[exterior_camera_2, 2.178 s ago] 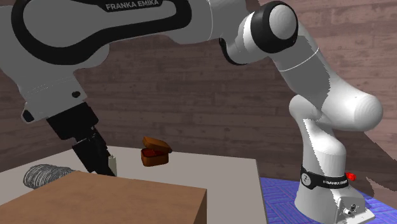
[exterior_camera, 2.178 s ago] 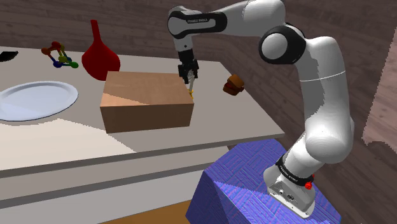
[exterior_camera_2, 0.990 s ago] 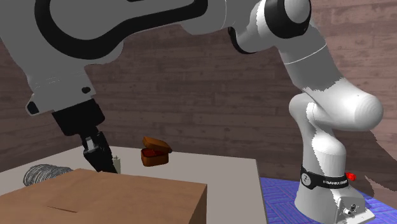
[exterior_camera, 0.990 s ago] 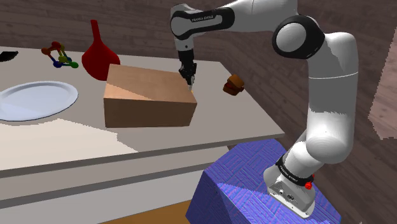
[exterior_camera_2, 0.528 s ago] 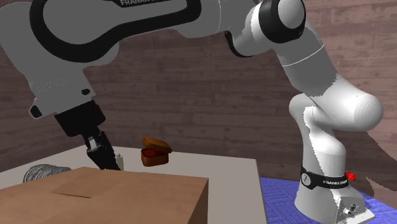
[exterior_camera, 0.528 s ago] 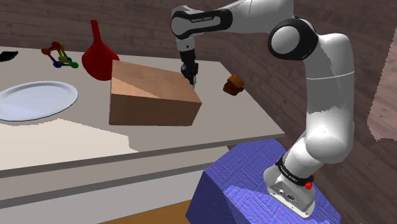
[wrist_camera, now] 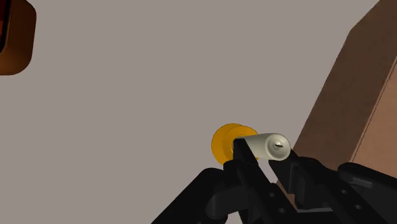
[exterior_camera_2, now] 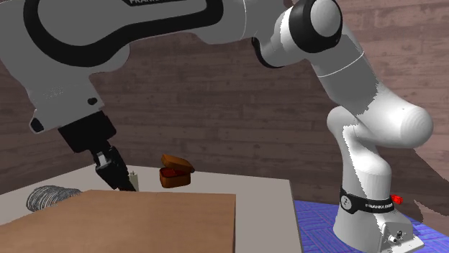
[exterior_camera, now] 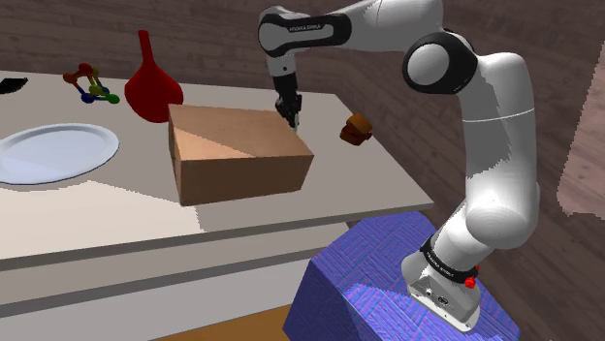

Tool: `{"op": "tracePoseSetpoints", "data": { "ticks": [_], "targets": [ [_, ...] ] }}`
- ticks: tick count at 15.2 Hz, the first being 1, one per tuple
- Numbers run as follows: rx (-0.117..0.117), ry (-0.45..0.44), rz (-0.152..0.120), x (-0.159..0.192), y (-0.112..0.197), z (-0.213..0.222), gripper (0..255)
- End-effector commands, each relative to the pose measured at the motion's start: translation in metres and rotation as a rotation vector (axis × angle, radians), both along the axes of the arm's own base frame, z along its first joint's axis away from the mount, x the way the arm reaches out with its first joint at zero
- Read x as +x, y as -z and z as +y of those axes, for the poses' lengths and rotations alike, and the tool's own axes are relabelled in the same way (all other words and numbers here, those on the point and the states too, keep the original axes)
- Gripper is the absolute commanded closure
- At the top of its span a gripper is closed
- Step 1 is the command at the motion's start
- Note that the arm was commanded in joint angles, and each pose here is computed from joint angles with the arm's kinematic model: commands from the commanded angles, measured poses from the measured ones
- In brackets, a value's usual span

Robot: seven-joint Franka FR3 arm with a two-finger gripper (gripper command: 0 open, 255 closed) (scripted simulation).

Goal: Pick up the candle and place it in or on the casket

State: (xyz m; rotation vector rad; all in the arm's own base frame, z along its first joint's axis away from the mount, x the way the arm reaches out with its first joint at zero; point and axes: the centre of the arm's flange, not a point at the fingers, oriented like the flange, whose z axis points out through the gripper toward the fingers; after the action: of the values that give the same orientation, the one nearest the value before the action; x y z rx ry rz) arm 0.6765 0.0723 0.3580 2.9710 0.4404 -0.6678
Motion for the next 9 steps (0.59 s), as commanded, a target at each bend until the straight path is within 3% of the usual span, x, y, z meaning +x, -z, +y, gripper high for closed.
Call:
{"op": "tracePoseSetpoints", "data": {
  "ticks": [1,9],
  "targets": [
    [-0.001,0.001,0.002,0.001,-0.006,-0.001,255],
    [-0.001,0.001,0.002,0.001,-0.049,-0.001,255]
  ]
}}
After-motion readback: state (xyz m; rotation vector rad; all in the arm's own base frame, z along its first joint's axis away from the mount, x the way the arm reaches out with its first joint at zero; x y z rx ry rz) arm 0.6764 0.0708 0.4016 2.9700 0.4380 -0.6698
